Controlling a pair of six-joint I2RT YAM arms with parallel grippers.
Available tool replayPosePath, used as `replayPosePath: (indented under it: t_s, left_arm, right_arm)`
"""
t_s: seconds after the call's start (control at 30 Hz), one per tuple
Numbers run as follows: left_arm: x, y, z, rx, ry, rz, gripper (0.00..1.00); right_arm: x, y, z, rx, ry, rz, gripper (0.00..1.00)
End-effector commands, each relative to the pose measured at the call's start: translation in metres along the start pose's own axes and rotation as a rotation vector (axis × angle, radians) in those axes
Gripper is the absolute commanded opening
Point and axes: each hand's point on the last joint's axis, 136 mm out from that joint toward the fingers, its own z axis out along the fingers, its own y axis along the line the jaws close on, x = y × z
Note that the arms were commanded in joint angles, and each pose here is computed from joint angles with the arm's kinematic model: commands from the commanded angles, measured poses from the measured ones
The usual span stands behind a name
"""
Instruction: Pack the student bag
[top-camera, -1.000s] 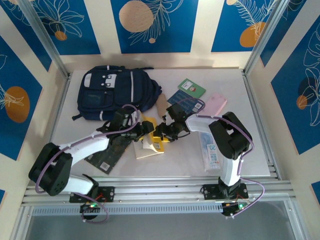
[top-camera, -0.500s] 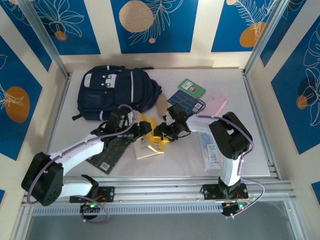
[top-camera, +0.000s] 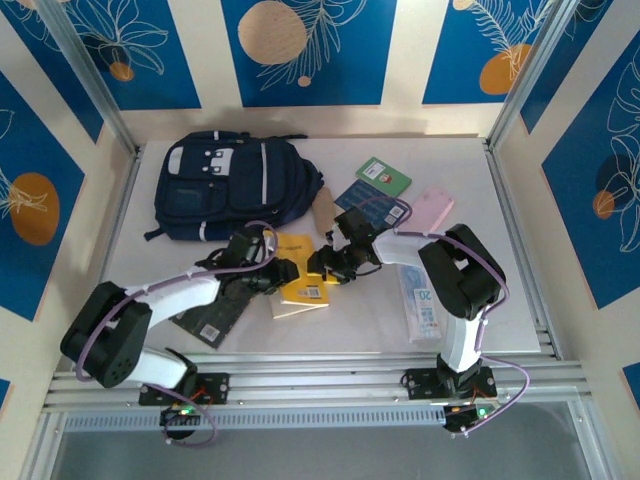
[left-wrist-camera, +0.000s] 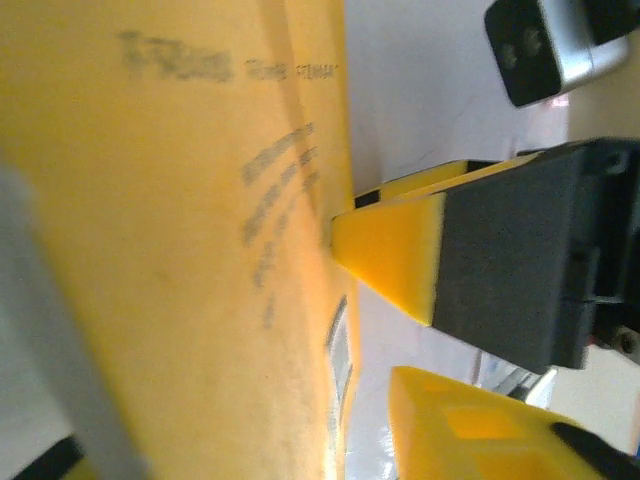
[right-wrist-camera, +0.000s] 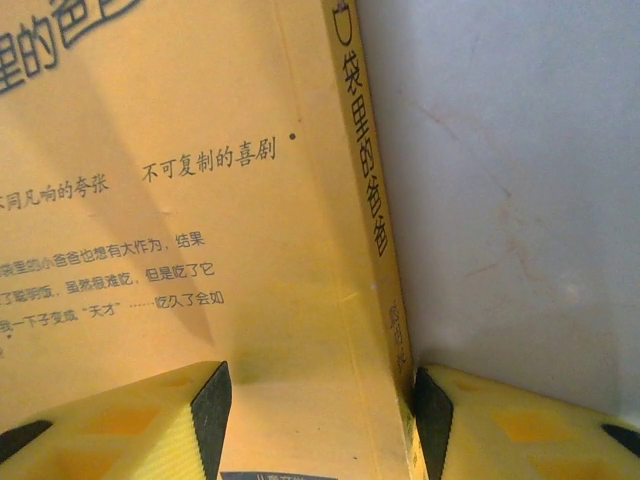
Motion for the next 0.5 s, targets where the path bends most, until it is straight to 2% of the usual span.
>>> replayPosePath:
  t_s: [0.0, 0.13, 0.2, 0.3, 0.47]
  left_arm:
    - [-0.002, -0.013, -0.005, 0.034, -0.017, 0.037, 0.22]
    - [-0.005, -0.021, -0.016, 0.045, -0.044, 0.057, 0.01]
    - [-0.007, -0.028, -0.021, 0.071, -0.055, 0.061, 0.0]
    - [-0.011, -0.043, -0.029, 0.135, -0.079, 0.058, 0.0]
    - [-0.018, -0.073, -0.043, 0.247, -0.107, 0.066, 0.0]
  right_arm:
    - [0.014, -0.029, 0.006, 0.096, 0.013, 0.035, 0.54]
    - [0.005, -0.025, -0.019, 0.086, -0.05, 0.037, 0.54]
    - [0.001, -0.019, -0.033, 0.032, -0.067, 0.054, 0.56]
    - [-0.003, -0.008, -0.051, -0.092, -0.076, 0.104, 0.66]
    - [0.001, 0.022, -0.067, -0.388, -0.018, 0.131, 0.79]
